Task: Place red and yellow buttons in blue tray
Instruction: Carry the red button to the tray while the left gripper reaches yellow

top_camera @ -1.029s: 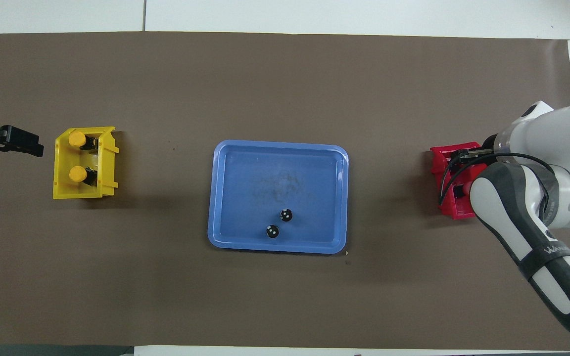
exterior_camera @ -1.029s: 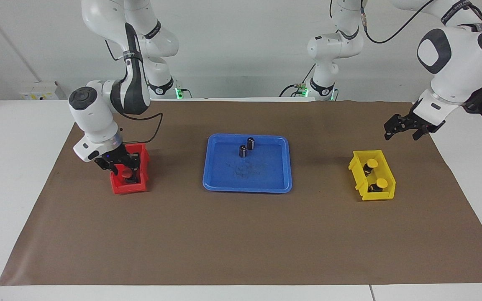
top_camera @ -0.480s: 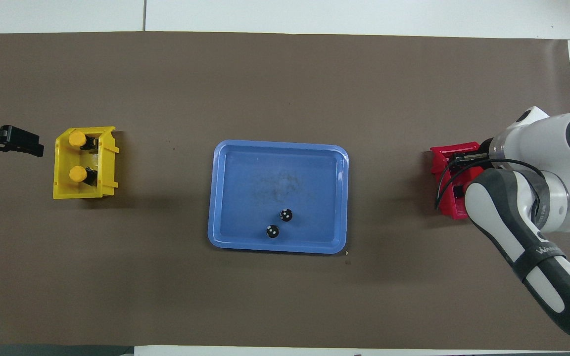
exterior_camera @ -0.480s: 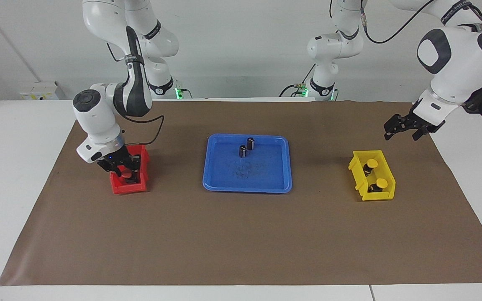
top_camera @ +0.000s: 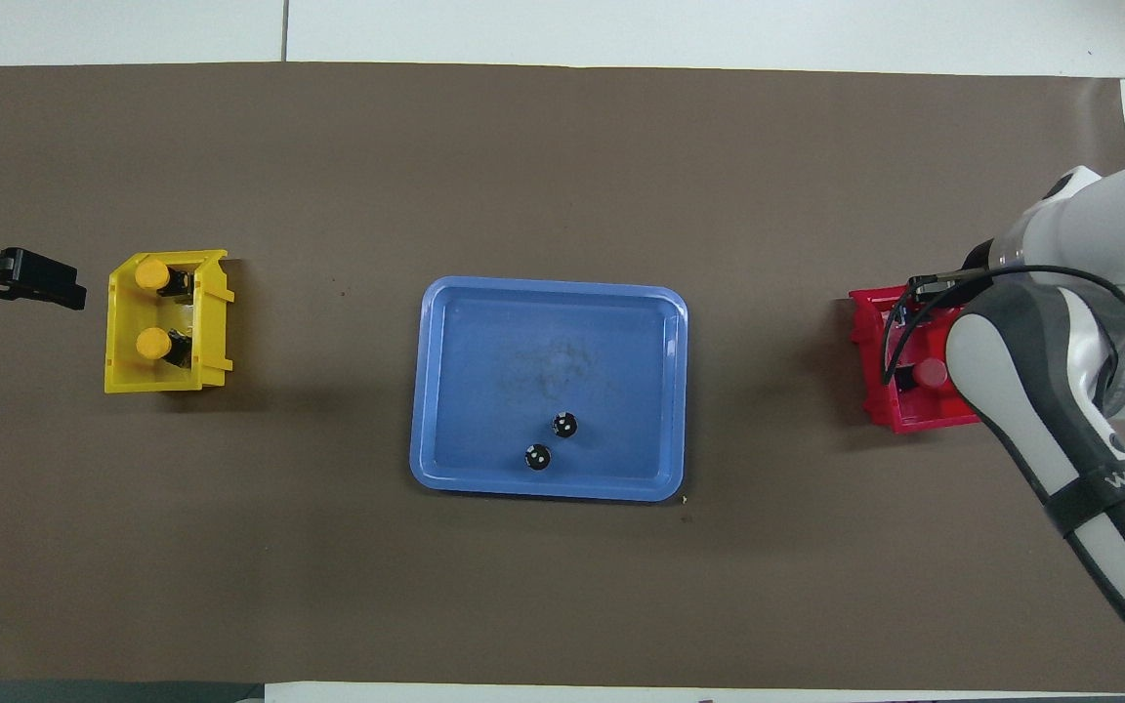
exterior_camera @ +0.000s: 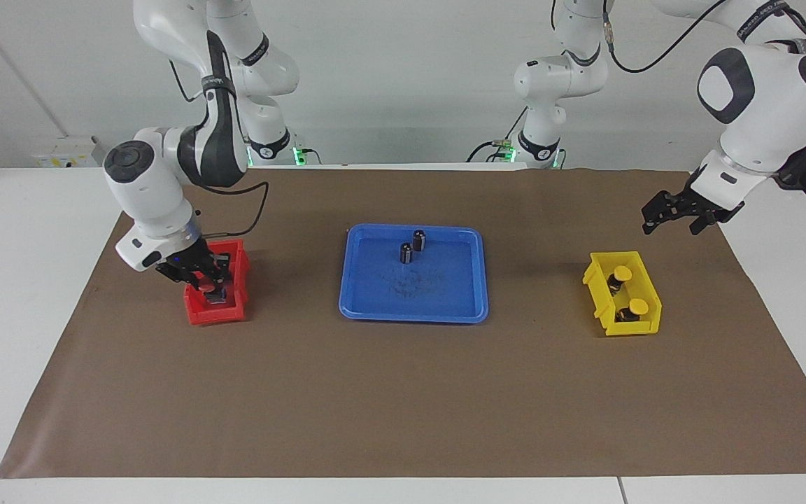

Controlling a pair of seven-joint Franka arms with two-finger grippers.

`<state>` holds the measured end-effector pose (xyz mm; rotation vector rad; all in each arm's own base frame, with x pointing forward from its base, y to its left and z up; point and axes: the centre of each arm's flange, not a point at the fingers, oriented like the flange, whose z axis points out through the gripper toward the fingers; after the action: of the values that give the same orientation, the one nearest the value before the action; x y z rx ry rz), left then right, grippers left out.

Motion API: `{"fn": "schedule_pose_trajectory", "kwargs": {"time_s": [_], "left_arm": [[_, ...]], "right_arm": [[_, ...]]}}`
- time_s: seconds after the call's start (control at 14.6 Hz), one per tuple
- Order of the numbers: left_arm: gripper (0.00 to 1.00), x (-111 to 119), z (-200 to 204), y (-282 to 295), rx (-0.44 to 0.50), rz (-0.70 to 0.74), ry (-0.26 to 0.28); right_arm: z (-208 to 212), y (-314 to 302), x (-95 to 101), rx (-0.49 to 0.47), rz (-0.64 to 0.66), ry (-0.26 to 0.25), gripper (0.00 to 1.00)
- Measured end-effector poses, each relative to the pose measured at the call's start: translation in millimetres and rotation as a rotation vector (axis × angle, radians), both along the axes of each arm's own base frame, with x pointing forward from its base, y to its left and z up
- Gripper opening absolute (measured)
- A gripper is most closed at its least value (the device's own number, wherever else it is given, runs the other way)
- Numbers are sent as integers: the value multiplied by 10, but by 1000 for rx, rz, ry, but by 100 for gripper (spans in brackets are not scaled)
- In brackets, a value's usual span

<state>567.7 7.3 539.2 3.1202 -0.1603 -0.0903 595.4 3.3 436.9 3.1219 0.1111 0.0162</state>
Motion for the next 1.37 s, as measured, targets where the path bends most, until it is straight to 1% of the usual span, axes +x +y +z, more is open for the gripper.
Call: {"fn": "schedule_pose_trajectory", "kwargs": {"time_s": [0.07, 0.14, 0.21, 0.27, 0.34, 0.41, 0.48, 0.55, 0.62, 0.75, 0.82, 0.89, 0.96, 1.03, 1.17, 1.37], "left_arm": [[100, 8, 5, -6, 0, -1, -7], [100, 36, 14, -14, 0, -2, -33], [100, 81, -11, -23, 1, -3, -72], [100, 123, -101, -40, 1, -5, -104], [100, 181, -258, -79, 0, -7, -128], [98, 261, -465, -133, -2, -6, -142], [96, 357, -690, -184, -4, -2, -150], [90, 448, -901, -218, -7, 0, -153], [90, 517, -1079, -231, -8, 3, -151], [75, 580, -1311, -233, -10, 6, -135], [75, 587, -1362, -226, -9, 8, -128], [69, 589, -1377, -214, -9, 11, -126], [69, 589, -1375, -200, -8, 13, -126], [65, 589, -1376, -189, -8, 15, -126], [64, 581, -1396, -179, -8, 17, -122], [65, 537, -1510, -171, -7, 19, -112]], "right_arm": [[244, 230, 109, 3, -17, -10, 41], [426, 511, 199, 9, -52, -24, 41], [526, 857, 263, 23, -89, -40, 41], [550, 1263, 284, 39, -118, -54, 41], [521, 1703, 261, 51, -144, -68, 41], [456, 2118, 199, 65, -161, -81, 41], [357, 2498, 113, 77, -178, -87, 41], [252, 2823, 17, 85, -192, -87, 41], [146, 3095, -78, 90, -198, -85, 41], [-126, 3538, -251, 77, -185, -79, 41], [-278, 3678, -302, 62, -172, -81, 41], [-423, 3756, -315, 53, -162, -84, 41], [-557, 3774, -302, 46, -157, -85, 41], [-660, 3760, -284, 42, -158, -83, 41], [-772, 3746, -303, 37, -158, -77, 41], [-831, 3832, -403, 40, -144, -76, 41]]}}
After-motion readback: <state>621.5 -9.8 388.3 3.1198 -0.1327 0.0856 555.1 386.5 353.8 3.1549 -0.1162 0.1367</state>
